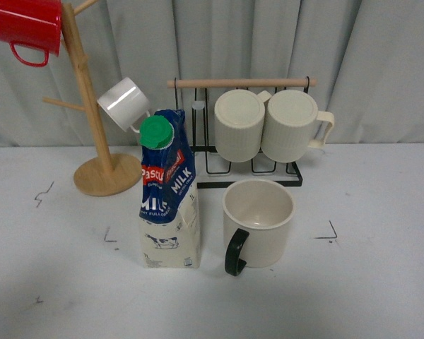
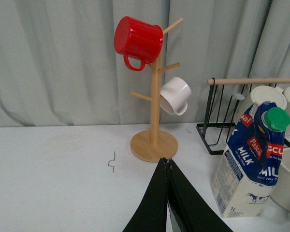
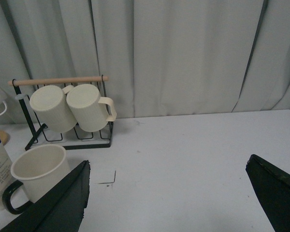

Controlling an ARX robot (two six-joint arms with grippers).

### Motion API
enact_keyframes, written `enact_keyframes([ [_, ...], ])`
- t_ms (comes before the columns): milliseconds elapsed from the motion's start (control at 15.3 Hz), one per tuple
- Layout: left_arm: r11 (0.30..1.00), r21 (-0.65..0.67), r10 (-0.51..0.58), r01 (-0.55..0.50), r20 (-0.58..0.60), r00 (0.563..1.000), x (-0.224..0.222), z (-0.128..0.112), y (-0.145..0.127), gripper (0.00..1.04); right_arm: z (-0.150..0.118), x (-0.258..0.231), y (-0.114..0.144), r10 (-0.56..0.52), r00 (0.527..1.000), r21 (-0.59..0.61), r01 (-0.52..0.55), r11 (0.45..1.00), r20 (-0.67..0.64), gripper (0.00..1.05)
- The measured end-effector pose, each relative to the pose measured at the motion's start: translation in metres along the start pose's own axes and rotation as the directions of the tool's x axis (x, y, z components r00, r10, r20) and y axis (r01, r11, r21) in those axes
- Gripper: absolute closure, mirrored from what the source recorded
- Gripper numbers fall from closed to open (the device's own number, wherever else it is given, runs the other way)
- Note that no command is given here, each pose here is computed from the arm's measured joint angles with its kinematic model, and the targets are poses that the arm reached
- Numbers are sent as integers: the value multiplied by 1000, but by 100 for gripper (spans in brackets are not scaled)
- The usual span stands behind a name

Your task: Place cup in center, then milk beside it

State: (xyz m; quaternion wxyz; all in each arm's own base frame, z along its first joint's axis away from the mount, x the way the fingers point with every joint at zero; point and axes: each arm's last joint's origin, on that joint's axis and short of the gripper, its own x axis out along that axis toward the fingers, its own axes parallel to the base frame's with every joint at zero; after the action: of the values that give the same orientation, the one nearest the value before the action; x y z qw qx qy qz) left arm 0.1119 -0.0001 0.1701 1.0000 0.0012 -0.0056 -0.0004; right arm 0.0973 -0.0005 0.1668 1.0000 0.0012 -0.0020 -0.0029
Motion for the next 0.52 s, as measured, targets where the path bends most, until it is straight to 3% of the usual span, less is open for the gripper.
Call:
enact_keyframes([
  [326, 1000, 0, 0, 0, 0, 1000, -4, 0, 0, 103, 0, 0, 0, 0, 1000, 0, 0, 1000, 0, 6],
  [391, 1000, 0, -2, 2, -58, 998, -11, -7, 0, 103, 0, 0, 0, 0, 1000, 0, 0, 1000, 0, 6],
  [522, 1000, -1, 2, -2, -17, 1000, -14, -4, 0, 103, 0, 0, 0, 0, 1000, 0, 0, 1000, 0, 6],
])
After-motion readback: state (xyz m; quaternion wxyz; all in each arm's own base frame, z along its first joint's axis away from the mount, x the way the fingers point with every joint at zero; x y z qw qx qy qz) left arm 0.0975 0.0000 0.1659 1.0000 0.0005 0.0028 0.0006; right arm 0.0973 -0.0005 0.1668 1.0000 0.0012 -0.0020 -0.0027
